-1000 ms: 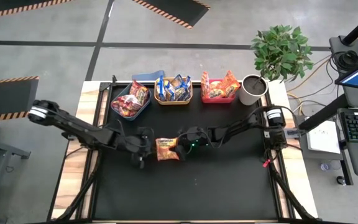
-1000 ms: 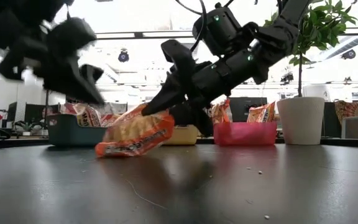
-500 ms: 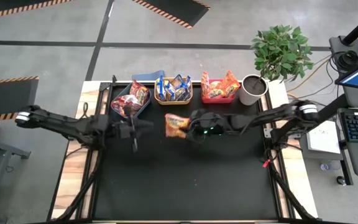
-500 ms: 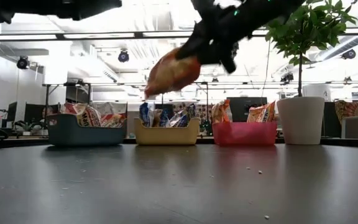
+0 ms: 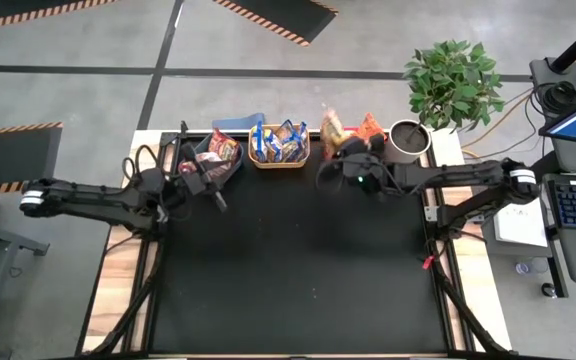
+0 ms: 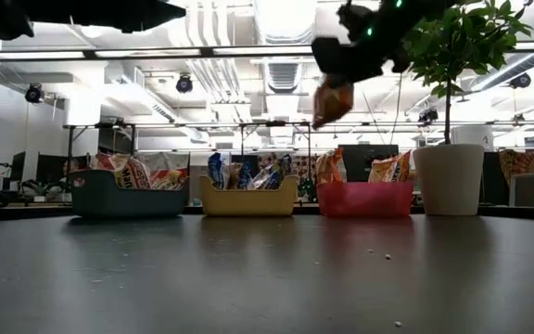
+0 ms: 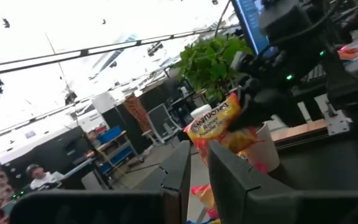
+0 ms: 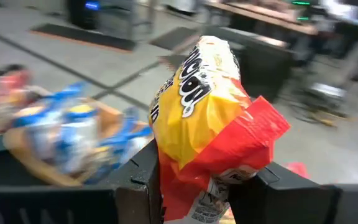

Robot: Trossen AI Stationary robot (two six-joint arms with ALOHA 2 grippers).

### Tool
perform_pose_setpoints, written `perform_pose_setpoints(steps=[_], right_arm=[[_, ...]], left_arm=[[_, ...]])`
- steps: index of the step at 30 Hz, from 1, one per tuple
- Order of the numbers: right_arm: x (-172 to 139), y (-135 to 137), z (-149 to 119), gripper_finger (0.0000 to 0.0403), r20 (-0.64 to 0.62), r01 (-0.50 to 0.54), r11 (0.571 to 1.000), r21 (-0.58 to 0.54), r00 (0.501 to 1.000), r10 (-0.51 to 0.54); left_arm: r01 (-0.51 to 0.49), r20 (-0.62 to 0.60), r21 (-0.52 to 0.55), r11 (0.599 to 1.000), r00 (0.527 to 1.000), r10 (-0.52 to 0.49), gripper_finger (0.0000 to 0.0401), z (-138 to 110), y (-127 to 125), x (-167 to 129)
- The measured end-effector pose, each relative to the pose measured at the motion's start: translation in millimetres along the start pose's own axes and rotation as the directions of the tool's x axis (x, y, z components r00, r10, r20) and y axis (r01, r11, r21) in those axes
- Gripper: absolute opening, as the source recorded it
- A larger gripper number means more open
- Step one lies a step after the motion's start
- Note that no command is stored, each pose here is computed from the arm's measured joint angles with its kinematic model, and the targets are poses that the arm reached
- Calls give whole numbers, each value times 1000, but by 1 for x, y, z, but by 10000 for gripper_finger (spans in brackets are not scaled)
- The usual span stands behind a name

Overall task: Sort Maruchan noodles
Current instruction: Put the orange noodle pack into the red bin

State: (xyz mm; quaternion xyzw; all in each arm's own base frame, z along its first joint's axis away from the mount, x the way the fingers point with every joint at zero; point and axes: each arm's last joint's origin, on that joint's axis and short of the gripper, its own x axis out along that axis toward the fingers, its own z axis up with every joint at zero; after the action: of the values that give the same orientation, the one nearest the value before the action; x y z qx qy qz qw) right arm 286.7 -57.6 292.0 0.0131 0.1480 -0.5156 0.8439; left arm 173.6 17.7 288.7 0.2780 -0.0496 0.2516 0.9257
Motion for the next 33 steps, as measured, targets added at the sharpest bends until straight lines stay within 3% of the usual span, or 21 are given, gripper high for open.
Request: perform_pose_setpoints(steps=[9, 16, 33], right_arm=[[46, -22, -11, 121, -46, 236, 972, 14, 971, -235], [70, -28, -28, 121, -100, 330, 944, 31, 940, -325], [104, -16, -75, 125, -218, 414, 884, 215, 903, -370]], left_arm=[[-38, -29, 21, 999, 999, 39, 39, -1, 2, 0], [-33, -37, 26, 999, 999, 34, 39, -2, 1, 0], [-32, -37, 42, 999, 999, 34, 39, -2, 1, 1]])
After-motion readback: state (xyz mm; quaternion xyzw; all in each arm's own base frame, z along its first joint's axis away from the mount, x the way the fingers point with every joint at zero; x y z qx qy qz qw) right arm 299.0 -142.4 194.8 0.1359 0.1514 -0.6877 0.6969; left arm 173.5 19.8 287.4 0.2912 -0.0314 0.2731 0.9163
